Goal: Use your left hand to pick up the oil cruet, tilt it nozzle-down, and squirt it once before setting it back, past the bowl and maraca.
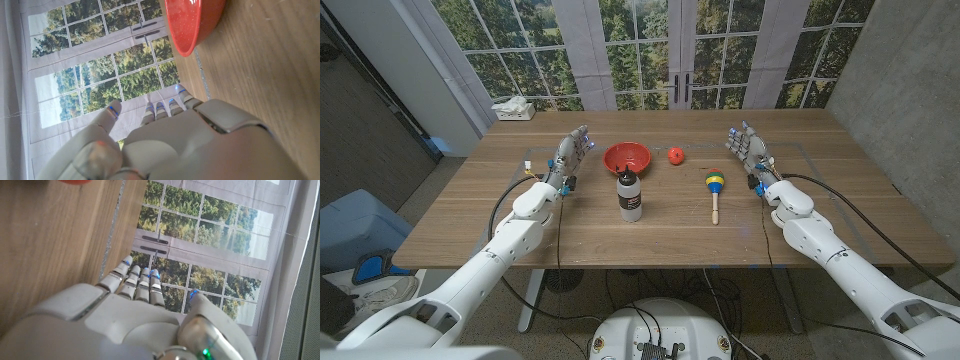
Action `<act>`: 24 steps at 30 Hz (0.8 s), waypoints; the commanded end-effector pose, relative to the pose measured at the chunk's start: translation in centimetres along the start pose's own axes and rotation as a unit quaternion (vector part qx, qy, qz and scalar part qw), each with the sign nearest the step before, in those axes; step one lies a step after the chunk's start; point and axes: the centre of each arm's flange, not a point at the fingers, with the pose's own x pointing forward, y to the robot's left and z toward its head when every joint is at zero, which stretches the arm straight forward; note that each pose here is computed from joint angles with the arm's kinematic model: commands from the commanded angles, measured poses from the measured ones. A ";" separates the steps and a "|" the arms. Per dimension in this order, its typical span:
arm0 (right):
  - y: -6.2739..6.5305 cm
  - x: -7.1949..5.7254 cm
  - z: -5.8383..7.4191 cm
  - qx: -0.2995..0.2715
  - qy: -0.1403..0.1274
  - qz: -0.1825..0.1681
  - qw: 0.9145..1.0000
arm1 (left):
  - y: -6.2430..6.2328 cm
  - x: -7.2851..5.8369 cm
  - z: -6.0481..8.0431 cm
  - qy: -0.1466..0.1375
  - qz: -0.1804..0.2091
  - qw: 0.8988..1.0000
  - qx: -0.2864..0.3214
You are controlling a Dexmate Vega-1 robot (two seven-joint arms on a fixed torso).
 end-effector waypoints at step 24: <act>-0.5 -0.2 -0.6 0.005 -0.006 -0.037 0.999 | 1.2 0.1 1.3 -0.020 0.012 0.999 0.035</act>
